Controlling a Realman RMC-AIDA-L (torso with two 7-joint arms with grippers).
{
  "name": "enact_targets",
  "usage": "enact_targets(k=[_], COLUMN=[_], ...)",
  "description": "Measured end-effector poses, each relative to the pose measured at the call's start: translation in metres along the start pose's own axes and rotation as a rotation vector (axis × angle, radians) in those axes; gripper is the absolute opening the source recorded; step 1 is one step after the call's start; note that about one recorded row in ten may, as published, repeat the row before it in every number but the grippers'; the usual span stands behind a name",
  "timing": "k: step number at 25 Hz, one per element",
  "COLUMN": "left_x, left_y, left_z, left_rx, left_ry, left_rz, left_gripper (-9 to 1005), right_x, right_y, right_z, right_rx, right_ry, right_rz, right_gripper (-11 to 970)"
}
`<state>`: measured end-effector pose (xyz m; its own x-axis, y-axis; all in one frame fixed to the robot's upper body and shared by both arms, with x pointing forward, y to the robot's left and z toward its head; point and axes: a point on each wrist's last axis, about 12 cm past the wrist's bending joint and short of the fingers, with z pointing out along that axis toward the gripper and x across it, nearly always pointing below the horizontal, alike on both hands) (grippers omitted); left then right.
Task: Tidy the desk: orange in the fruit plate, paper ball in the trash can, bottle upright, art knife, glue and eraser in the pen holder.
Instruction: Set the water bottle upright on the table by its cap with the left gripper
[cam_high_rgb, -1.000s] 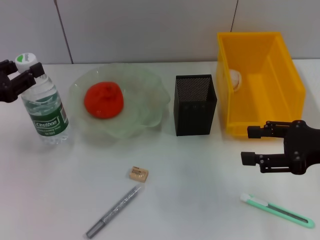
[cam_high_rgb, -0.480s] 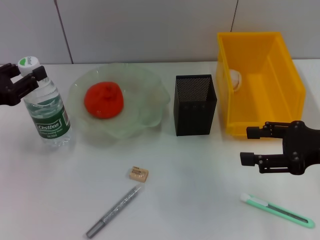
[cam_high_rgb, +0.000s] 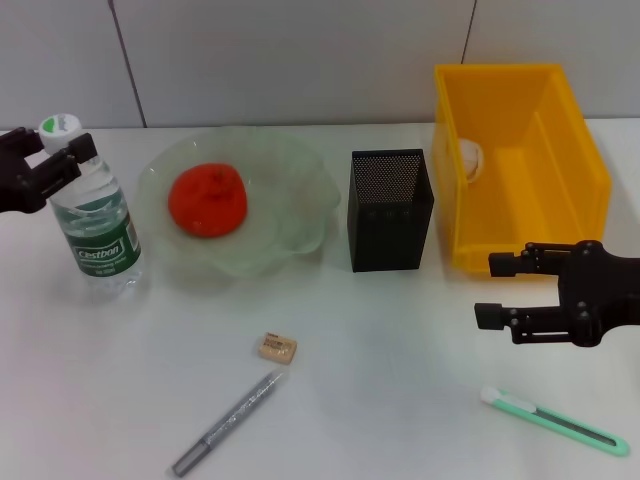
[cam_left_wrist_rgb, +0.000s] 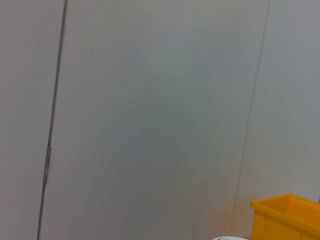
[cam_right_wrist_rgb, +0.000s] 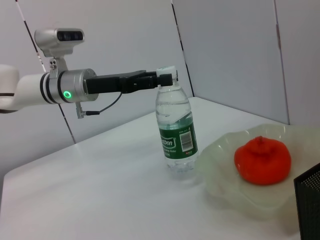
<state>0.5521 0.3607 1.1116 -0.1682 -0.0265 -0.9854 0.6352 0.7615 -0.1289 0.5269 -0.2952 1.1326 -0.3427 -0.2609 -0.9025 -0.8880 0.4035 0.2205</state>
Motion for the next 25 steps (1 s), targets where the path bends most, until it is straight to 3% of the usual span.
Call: enact_targets(k=[25], left_x=[0.02], left_y=[-0.01], left_z=[0.006], left_rx=[-0.042], left_ry=[0.007], left_rz=[0.035], left_gripper=[494], right_x=[0.001], right_y=[-0.004], right_z=[0.006], right_rx=[-0.006], right_ry=[0.01], right_rz=[0.018], right_gripper=[763])
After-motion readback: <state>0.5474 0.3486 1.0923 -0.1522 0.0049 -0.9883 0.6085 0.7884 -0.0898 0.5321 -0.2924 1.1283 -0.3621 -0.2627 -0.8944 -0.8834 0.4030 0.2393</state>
